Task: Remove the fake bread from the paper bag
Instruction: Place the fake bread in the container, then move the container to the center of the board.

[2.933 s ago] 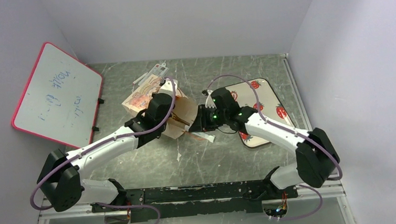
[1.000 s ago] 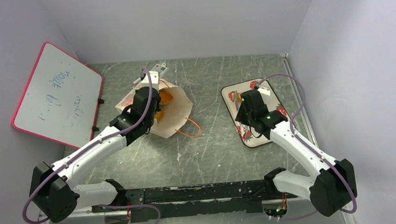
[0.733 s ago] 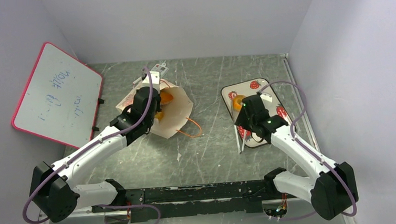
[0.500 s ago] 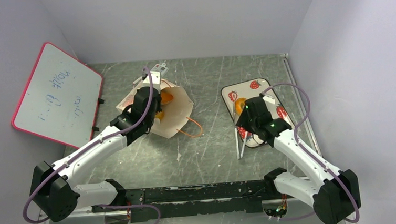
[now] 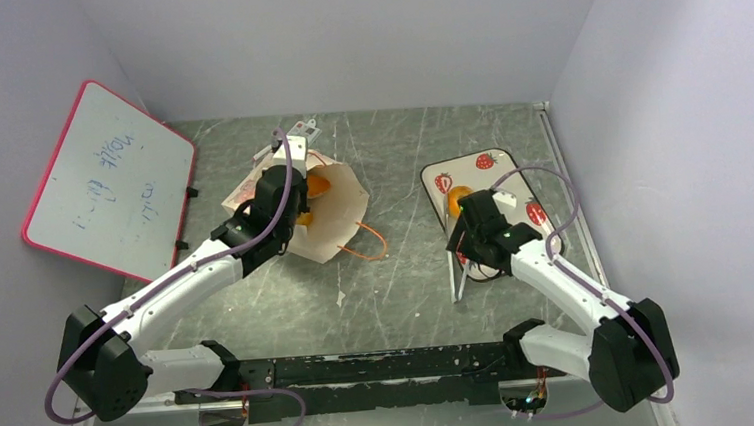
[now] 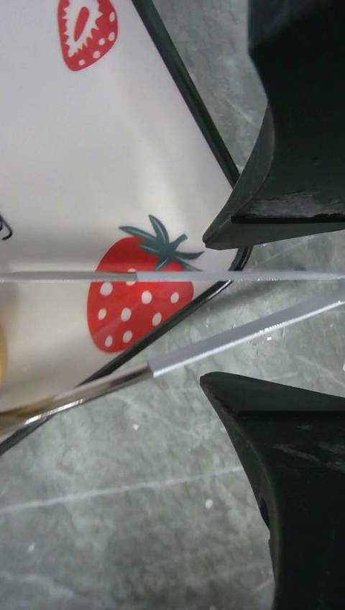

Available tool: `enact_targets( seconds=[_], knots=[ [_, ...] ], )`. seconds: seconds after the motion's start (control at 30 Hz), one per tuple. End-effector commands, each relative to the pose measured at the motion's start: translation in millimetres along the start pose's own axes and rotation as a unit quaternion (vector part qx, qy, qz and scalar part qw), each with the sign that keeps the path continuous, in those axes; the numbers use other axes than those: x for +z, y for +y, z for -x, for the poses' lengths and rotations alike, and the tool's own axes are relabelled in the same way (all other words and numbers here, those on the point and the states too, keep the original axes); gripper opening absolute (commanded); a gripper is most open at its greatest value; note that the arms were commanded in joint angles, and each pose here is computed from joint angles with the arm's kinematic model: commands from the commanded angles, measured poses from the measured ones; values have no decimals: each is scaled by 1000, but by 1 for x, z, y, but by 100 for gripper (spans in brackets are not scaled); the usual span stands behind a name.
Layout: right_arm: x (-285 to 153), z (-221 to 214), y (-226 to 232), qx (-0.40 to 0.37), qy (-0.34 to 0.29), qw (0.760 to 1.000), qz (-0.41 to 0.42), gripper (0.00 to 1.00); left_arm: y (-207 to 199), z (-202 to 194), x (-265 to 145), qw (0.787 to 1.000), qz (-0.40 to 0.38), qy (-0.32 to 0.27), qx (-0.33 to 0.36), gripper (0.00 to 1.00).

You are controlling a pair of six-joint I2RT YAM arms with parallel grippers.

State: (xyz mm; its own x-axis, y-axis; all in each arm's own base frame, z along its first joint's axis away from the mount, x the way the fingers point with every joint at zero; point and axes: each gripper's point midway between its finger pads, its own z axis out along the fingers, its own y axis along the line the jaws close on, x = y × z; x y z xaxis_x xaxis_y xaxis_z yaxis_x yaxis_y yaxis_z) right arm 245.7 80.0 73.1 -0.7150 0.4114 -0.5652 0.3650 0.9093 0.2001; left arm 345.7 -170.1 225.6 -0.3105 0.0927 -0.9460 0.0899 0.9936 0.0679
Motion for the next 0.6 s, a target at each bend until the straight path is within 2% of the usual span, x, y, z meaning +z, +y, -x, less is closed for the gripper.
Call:
enact_targets(
  seconds=[0.0, 0.17, 0.37, 0.57],
  knots=[
    [8, -2, -14, 13, -4, 999, -36, 67, -4, 9, 0, 1000, -14, -20, -15, 7],
    [11, 6, -12, 24, -24, 999, -40, 61, -5, 11, 0, 999, -18, -24, -10, 7],
    [22, 9, -8, 24, -15, 998, -61, 58, -6, 15, 3, 999, -26, -29, -11, 7],
    [3, 63, 13, 24, -89, 995, -44, 58, -7, 19, 2, 999, -32, -33, -9, 7]
  ],
)
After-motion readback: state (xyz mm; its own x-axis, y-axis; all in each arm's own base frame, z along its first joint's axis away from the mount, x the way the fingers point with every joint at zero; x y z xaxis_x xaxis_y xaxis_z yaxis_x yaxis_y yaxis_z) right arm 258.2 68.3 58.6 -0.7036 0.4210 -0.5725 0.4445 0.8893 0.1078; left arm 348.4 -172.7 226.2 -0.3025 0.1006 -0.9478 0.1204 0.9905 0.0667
